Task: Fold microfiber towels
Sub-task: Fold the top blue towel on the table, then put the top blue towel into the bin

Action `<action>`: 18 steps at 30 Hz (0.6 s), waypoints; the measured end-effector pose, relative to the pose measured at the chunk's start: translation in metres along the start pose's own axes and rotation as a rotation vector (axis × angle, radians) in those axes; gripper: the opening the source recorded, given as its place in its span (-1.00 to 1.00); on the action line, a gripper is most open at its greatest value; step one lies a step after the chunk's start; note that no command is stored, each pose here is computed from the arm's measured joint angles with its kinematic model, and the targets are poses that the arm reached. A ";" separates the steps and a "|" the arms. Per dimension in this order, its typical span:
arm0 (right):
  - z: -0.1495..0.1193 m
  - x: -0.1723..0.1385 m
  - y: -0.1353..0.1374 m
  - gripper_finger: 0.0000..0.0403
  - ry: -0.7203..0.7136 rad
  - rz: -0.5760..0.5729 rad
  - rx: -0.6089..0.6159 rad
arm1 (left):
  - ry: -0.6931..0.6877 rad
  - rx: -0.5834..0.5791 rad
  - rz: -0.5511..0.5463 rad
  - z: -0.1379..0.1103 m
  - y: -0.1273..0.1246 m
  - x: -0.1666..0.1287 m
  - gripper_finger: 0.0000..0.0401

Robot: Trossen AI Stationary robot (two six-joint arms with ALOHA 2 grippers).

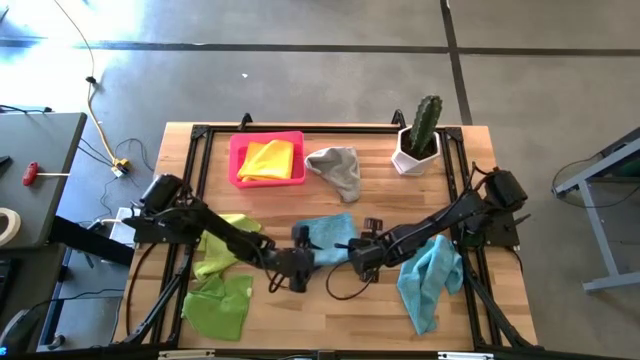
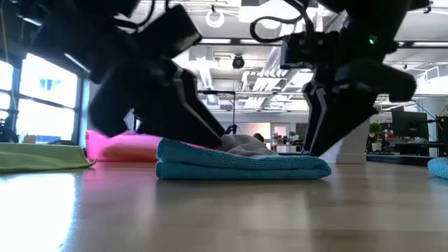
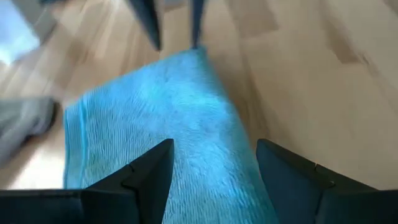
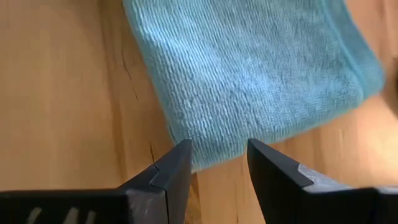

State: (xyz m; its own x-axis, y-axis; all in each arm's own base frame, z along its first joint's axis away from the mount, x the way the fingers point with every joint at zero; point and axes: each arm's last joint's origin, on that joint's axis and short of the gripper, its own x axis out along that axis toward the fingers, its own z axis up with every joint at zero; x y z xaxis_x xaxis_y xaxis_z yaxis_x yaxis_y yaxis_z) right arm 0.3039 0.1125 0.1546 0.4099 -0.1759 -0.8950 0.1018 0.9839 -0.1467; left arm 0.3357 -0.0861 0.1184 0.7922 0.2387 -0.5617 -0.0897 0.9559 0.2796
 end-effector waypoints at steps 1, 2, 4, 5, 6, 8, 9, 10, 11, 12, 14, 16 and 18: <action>-0.003 0.001 -0.001 -0.26 0.010 -0.003 0.013 | 0.023 -0.066 0.007 0.002 0.003 0.002 0.10; -0.005 0.002 -0.001 -0.26 0.015 -0.006 0.032 | 0.047 -0.143 0.006 0.005 0.006 0.002 0.10; -0.009 0.003 -0.004 -0.26 0.033 -0.012 0.056 | 0.080 -0.301 0.010 0.011 0.014 0.000 0.09; -0.012 0.002 -0.006 -0.26 0.051 -0.021 0.053 | 0.076 -0.369 -0.005 0.017 0.018 -0.001 0.09; -0.012 0.002 -0.007 -0.26 0.057 -0.025 0.049 | 0.077 -0.408 -0.025 0.022 0.022 -0.003 0.09; -0.014 0.000 -0.011 -0.26 0.073 -0.033 0.027 | 0.120 -0.442 -0.061 0.026 0.029 -0.009 0.09; -0.015 -0.001 -0.013 -0.26 0.078 -0.036 0.014 | 0.148 -0.463 -0.073 0.027 0.032 -0.013 0.09; -0.015 -0.002 -0.015 -0.26 0.080 -0.037 0.000 | 0.169 -0.491 -0.074 0.029 0.036 -0.017 0.09; -0.015 -0.002 -0.017 -0.26 0.077 -0.037 -0.013 | 0.199 -0.519 -0.069 0.029 0.041 -0.022 0.09; -0.016 -0.004 -0.020 -0.26 0.074 -0.038 -0.029 | 0.234 -0.548 -0.051 0.028 0.046 -0.028 0.09; -0.015 -0.006 -0.024 -0.26 0.066 -0.041 -0.048 | 0.290 -0.608 0.016 0.025 0.054 -0.038 0.09; -0.017 -0.006 -0.029 -0.26 0.059 -0.041 -0.072 | 0.335 -0.684 0.104 0.020 0.059 -0.044 0.09; -0.017 -0.003 -0.032 -0.26 0.028 -0.033 -0.091 | 0.386 -0.752 0.158 0.014 0.059 -0.047 0.09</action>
State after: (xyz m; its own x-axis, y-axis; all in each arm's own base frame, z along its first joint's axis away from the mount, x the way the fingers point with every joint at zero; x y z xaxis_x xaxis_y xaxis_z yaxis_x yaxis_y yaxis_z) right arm 0.2835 0.0817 0.1550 0.3824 -0.2088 -0.9001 0.0316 0.9765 -0.2131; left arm 0.3018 -0.0430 0.1718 0.4881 0.2900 -0.8232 -0.6663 0.7330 -0.1369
